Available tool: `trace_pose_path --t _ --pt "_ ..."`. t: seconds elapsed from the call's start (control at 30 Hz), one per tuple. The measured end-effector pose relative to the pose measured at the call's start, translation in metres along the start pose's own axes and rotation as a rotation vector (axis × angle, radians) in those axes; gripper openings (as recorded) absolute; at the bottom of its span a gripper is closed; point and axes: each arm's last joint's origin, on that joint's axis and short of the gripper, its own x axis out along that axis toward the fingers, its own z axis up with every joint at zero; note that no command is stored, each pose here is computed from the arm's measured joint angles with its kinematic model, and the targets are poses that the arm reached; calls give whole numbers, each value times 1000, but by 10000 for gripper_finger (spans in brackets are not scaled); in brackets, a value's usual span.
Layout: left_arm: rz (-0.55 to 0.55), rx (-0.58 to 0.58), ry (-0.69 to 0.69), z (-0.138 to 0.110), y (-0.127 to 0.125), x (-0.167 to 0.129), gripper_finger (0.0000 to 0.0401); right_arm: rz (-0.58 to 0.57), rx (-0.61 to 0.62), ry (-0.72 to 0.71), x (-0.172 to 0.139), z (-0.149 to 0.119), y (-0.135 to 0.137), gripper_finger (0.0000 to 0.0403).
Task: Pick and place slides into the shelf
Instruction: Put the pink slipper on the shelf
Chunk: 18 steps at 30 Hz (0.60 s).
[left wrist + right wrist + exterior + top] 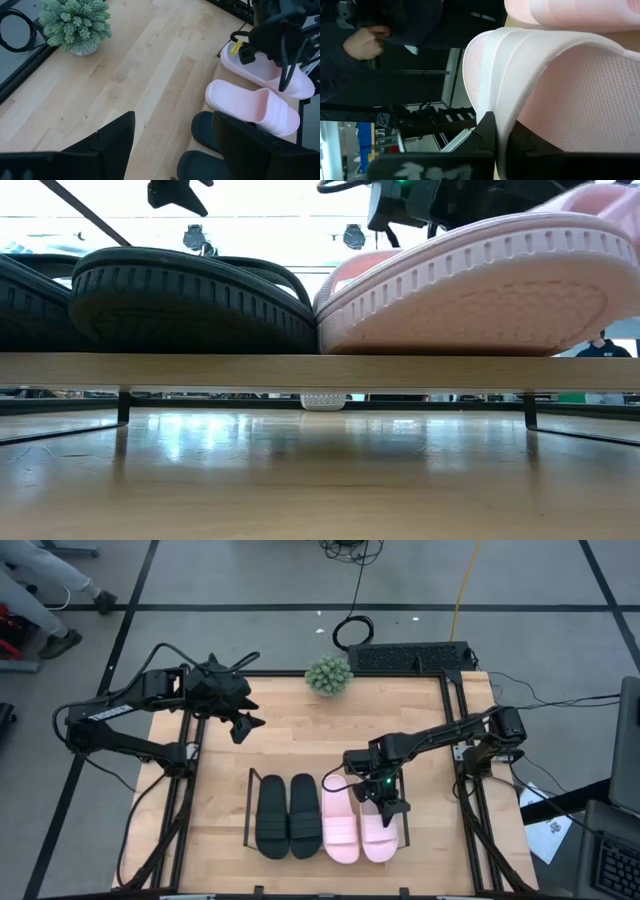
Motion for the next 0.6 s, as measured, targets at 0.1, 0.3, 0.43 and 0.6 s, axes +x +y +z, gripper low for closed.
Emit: trace_pose_path --t 0.1,0.3,0.43,0.6 --pt "0 0 0 0 0 0 267 0 -7 -5 2 -2 -3 0" --pt "0 0 0 0 0 0 267 0 -19 -13 5 -4 -8 0" --pt "0 -2 0 0 0 0 267 -1 -31 -20 6 -3 -9 0" --pt "0 -5 0 0 0 0 267 -1 -37 -22 6 -3 -9 0"
